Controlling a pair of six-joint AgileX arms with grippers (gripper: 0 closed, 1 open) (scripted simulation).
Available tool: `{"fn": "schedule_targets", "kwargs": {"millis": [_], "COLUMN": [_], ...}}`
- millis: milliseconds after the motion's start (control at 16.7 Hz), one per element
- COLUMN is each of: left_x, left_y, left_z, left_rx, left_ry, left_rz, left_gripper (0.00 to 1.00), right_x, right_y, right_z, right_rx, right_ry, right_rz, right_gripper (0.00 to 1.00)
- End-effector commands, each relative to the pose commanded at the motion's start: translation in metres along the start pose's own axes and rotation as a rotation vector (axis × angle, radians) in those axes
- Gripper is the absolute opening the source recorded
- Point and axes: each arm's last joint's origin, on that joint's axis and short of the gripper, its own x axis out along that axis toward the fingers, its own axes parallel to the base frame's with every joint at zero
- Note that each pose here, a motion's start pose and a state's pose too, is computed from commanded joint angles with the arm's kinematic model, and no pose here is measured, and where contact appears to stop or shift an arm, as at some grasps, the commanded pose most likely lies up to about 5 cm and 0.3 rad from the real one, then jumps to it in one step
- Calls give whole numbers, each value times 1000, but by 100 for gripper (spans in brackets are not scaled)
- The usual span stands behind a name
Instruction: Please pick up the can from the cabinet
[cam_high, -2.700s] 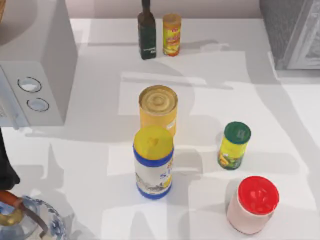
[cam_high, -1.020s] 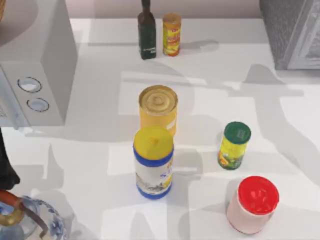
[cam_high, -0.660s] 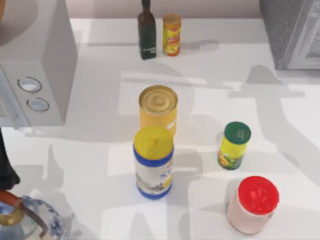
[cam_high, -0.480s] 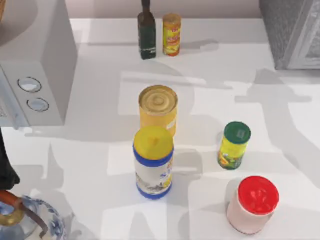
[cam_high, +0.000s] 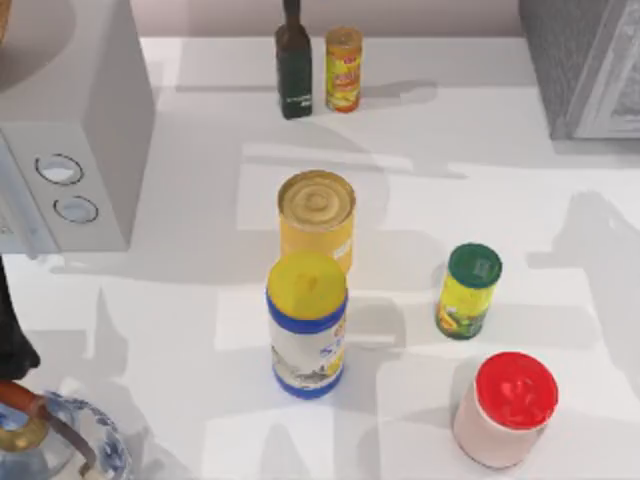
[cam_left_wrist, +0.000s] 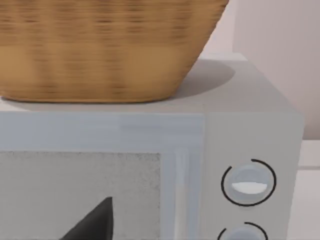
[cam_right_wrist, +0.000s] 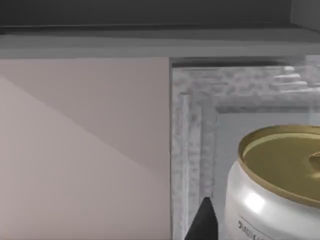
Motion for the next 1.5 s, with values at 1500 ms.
{"fn": "schedule_targets", "kwargs": {"millis": [1500], "left_x": [0], "left_y": [0], "left_z": [0], "left_rx": [0], "left_ry": [0], "left_rz": [0], "left_gripper": [100], "right_x": [-2], "right_y": [-40], "right_z": [-252], "right_rx": [-16], "right_ry": [50], "right_rz": [41], "right_gripper": [0]}}
